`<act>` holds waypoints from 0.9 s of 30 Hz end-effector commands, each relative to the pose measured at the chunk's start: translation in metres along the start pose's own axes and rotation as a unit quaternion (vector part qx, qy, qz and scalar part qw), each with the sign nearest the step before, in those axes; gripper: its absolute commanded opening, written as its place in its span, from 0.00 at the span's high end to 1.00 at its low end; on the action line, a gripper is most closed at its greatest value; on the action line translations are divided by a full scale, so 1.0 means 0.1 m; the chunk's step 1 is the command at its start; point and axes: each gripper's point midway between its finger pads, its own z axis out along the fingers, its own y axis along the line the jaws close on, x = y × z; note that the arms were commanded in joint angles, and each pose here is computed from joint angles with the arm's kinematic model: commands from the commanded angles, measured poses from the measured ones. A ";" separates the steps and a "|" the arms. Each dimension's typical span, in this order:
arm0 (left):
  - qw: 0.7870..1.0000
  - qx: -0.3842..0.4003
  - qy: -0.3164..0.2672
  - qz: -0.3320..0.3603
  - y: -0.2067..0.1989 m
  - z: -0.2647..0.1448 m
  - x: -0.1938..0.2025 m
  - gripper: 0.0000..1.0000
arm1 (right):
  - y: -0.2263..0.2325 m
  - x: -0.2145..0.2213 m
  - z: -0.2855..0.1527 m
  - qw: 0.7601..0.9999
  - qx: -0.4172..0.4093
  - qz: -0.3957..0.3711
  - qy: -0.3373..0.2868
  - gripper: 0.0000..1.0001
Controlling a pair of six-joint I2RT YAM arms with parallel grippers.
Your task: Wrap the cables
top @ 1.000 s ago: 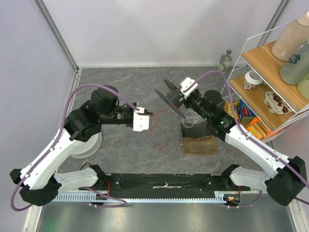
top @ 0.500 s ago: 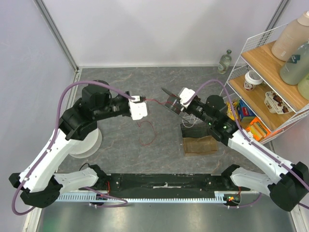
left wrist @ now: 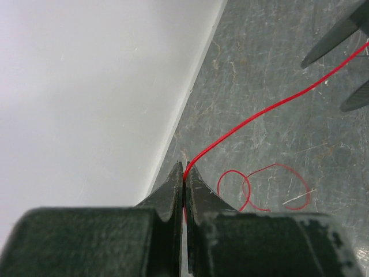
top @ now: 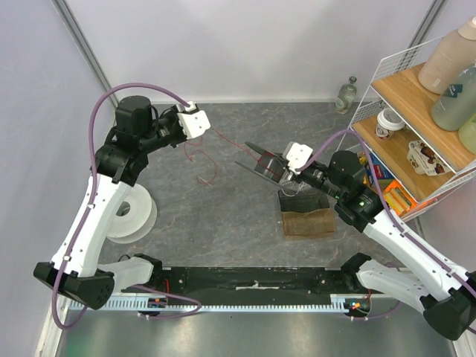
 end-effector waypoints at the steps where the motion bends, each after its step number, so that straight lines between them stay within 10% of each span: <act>1: 0.998 -0.037 -0.046 0.024 0.29 -0.13 -0.26 0.98 | -0.17 -0.35 -0.11 0.998 0.025 -0.027 -0.042 1.00; 15: 0.999 -0.030 -0.009 -0.018 0.41 -0.02 0.26 0.98 | -0.20 -1.01 -0.21 0.990 0.003 0.061 -0.129 1.00; 27: 0.981 0.028 -0.018 -0.192 -0.07 0.52 0.73 0.98 | -0.87 -1.90 -0.17 0.929 0.083 0.270 -0.239 1.00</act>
